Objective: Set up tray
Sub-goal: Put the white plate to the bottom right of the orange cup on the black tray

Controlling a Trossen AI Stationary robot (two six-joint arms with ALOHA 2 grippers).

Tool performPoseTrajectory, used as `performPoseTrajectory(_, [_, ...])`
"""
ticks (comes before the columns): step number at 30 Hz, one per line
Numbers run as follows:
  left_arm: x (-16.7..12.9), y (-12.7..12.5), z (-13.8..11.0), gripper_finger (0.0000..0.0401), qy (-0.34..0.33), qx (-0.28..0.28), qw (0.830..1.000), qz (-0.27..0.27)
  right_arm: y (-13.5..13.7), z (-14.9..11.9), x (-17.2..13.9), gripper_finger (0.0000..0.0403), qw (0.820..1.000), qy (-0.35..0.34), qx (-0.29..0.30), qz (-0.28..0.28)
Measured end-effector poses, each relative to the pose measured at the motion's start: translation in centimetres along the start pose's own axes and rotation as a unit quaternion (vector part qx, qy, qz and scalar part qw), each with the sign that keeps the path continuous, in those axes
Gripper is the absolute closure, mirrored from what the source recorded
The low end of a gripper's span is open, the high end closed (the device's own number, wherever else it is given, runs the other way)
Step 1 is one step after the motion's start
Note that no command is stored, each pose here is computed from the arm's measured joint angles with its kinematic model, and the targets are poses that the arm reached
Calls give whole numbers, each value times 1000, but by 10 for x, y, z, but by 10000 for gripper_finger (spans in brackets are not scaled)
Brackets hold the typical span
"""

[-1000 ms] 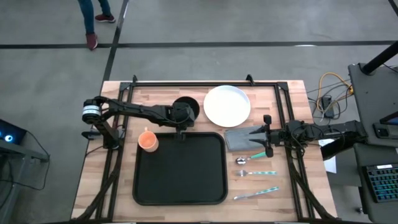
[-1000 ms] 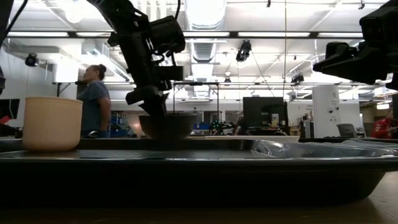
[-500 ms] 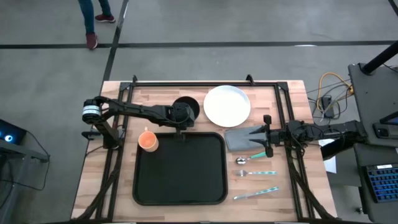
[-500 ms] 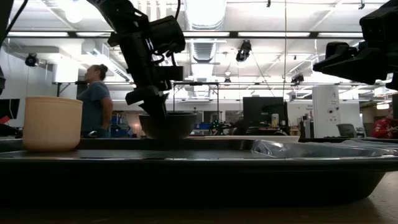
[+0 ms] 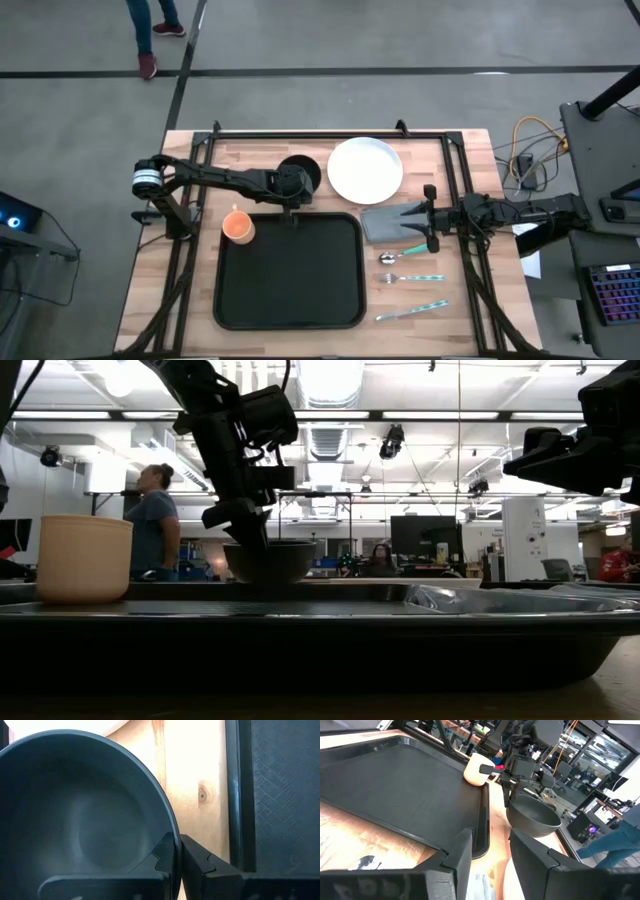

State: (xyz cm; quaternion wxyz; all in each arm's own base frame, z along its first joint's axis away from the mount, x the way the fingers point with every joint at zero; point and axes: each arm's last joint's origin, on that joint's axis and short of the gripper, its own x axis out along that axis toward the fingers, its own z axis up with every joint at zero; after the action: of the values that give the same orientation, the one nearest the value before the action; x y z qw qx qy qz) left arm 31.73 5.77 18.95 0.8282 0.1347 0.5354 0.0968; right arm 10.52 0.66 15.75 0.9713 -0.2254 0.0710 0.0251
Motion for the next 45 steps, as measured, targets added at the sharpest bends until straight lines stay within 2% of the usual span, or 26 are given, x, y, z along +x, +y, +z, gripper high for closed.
performPoseTrajectory(4, [0,0,0,380,0,-1,1000,1,0,0,0,280,1000,0,0,0])
performPoseTrajectory(12, [0,0,0,316,-2,-7,1000,2,0,0,0,280,1000,0,0,0])
performPoseTrajectory(17, [-3,2,5,293,-11,-9,1000,4,0,0,0,280,1000,0,0,0])
performPoseTrajectory(24, [-15,10,22,288,-39,4,999,13,0,0,0,280,1000,0,0,0])
performPoseTrajectory(37, [-27,18,39,288,-70,90,993,29,0,0,0,280,1000,0,0,0])
performPoseTrajectory(45, [-16,20,56,288,-66,128,989,30,0,0,0,280,1000,1,0,1])
